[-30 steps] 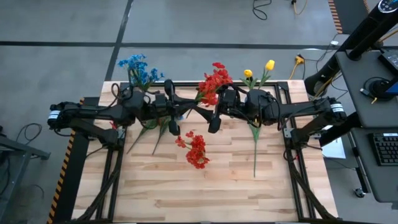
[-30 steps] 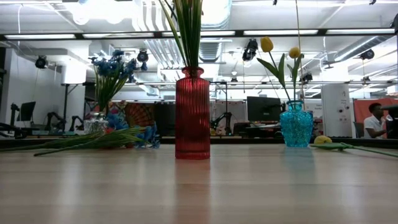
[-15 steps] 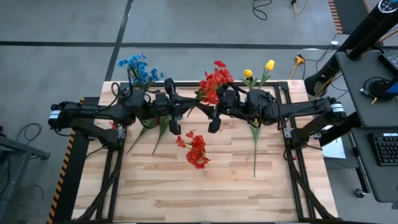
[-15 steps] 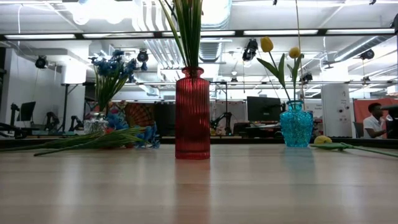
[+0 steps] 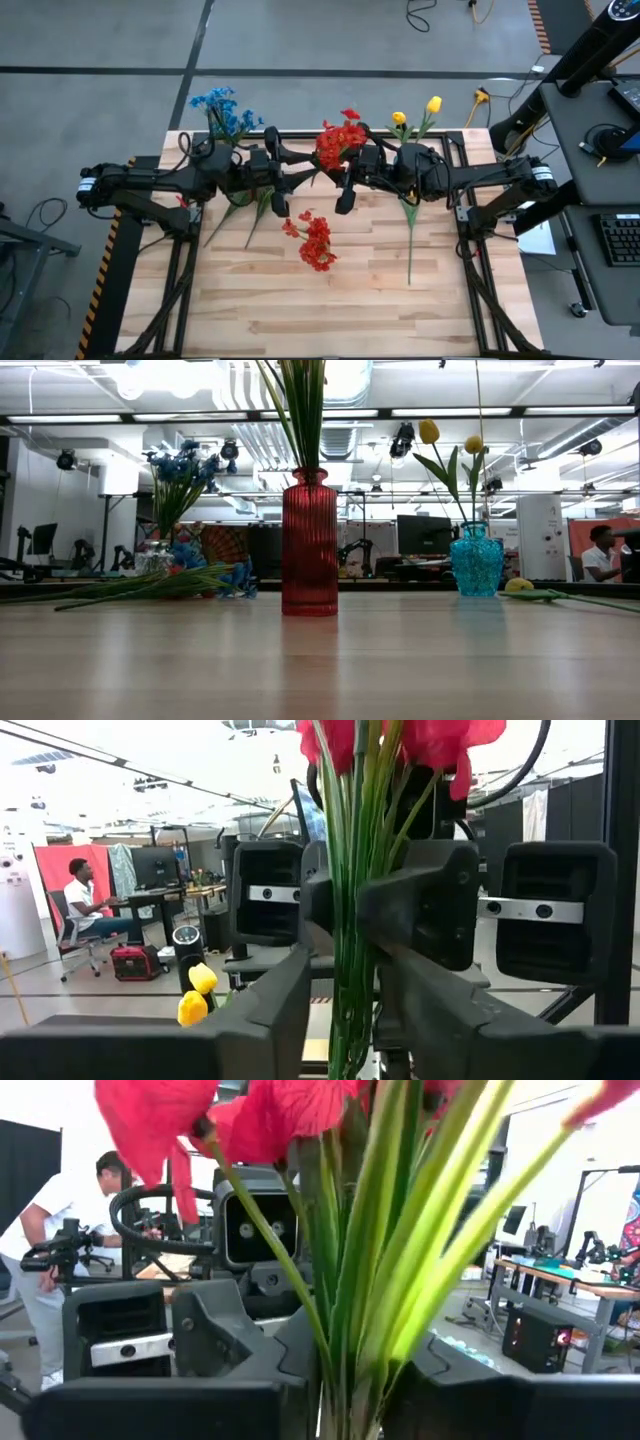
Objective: Sort flowers into vase by color
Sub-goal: Put the right red flowers into the red vase
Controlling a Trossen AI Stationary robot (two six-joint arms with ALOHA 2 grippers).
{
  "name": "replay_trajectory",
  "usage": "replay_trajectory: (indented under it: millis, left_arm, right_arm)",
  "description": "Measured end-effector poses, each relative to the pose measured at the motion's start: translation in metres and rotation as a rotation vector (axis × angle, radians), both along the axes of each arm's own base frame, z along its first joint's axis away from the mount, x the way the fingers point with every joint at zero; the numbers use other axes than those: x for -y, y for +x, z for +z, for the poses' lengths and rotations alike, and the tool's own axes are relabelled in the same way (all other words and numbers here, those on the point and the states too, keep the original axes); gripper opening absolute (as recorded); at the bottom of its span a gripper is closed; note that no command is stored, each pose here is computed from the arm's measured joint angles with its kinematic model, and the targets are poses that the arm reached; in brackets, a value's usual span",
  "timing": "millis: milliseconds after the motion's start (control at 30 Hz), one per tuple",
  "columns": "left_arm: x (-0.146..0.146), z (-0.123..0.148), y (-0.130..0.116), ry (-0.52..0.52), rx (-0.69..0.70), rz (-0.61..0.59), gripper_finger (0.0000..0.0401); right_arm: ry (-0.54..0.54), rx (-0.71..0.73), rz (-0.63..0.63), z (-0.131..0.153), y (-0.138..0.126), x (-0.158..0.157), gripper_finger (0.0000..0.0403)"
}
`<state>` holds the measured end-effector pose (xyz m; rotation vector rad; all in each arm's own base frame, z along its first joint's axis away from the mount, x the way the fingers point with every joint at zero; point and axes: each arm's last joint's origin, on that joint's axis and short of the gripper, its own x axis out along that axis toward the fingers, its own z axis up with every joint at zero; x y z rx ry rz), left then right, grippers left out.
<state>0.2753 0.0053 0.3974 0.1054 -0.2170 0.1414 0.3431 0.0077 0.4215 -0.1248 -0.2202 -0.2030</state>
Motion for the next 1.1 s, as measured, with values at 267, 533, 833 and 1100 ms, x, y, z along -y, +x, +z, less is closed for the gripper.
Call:
replay_trajectory:
  millis: [267, 533, 833, 1100]
  left_arm:
    - [0.0, 0.005, -0.019, 0.0, -0.069, 0.001, 0.0166]
    - [0.0, 0.024, -0.067, 0.022, -0.077, 0.006, 0.0162]
    - [0.001, 0.028, -0.111, -0.034, -0.134, -0.006, 0.016]
    - [0.006, 0.021, -0.113, -0.07, -0.152, -0.039, 0.016]
  right_arm:
    - [-0.013, 0.018, -0.003, 0.009, -0.011, 0.0, 0.0043]
    - [-0.03, 0.027, -0.008, 0.036, -0.051, 0.002, 0.0043]
    - [0.082, -0.142, 0.049, 0.035, -0.087, 0.002, 0.0043]
    - [0.117, -0.19, 0.149, 0.013, -0.089, -0.009, 0.0043]
